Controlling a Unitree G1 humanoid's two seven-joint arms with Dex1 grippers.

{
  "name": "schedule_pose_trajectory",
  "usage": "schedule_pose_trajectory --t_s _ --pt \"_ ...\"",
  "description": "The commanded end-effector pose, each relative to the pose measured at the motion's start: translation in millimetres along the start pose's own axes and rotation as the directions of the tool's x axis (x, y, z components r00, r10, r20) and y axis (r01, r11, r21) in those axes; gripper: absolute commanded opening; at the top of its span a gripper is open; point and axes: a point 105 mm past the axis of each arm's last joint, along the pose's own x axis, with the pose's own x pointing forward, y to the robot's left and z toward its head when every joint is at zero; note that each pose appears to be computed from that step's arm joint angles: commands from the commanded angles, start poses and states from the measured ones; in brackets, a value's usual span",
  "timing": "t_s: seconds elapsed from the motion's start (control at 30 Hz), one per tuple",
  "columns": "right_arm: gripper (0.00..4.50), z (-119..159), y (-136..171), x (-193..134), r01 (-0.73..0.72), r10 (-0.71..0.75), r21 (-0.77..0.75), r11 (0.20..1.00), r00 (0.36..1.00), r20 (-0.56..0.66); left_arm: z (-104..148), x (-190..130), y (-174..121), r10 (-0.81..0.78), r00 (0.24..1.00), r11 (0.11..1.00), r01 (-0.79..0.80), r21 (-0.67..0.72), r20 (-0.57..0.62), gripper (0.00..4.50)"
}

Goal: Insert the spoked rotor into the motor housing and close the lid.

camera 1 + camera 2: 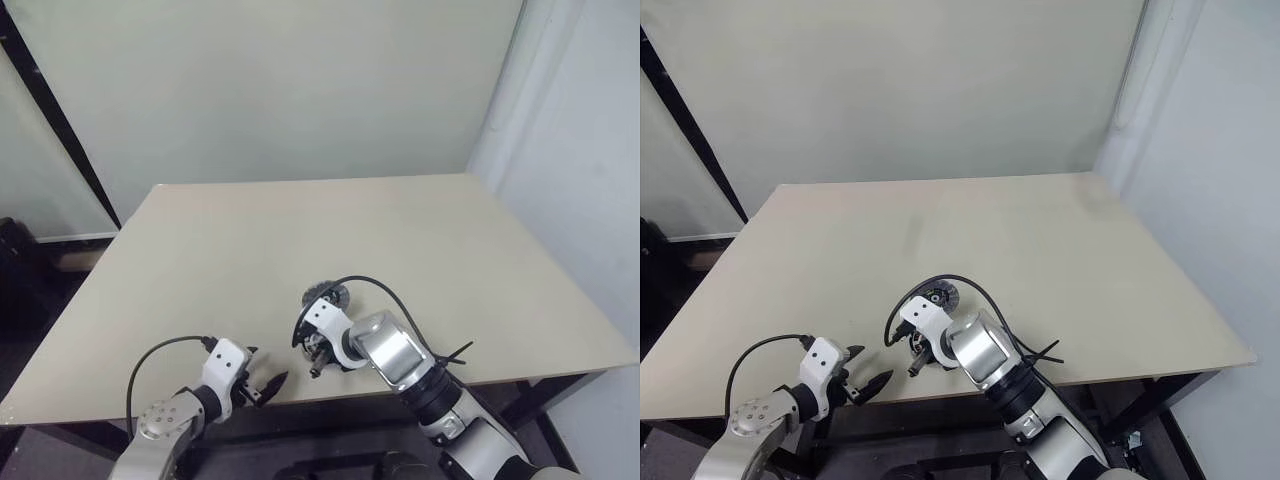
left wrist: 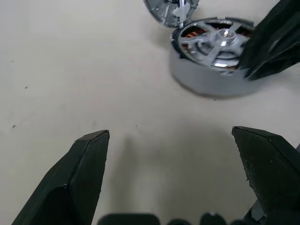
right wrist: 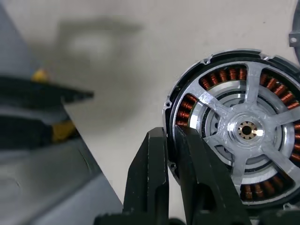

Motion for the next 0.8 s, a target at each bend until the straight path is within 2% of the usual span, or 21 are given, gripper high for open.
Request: schedule_pose_trajectory --t_s 0.03,0.37,0.8 --pt "0.00 22 3 -1 0.003 -0.003 0.011 1.000 0.998 0.068 19 0 0 0.006 0.998 1.000 -0.007 0.026 0.070 4.50" --pt "0.00 31 -2 5 0.051 -0.061 0.072 0.996 0.988 0.142 18 2 -2 0.011 0.997 0.999 -0.014 0.033 0.074 4.50" --pt "0.00 43 1 6 0.056 -0.050 -0.025 0.998 0.978 0.202 20 2 -1 0.011 0.997 0.999 -0.015 0.047 0.074 4.50"
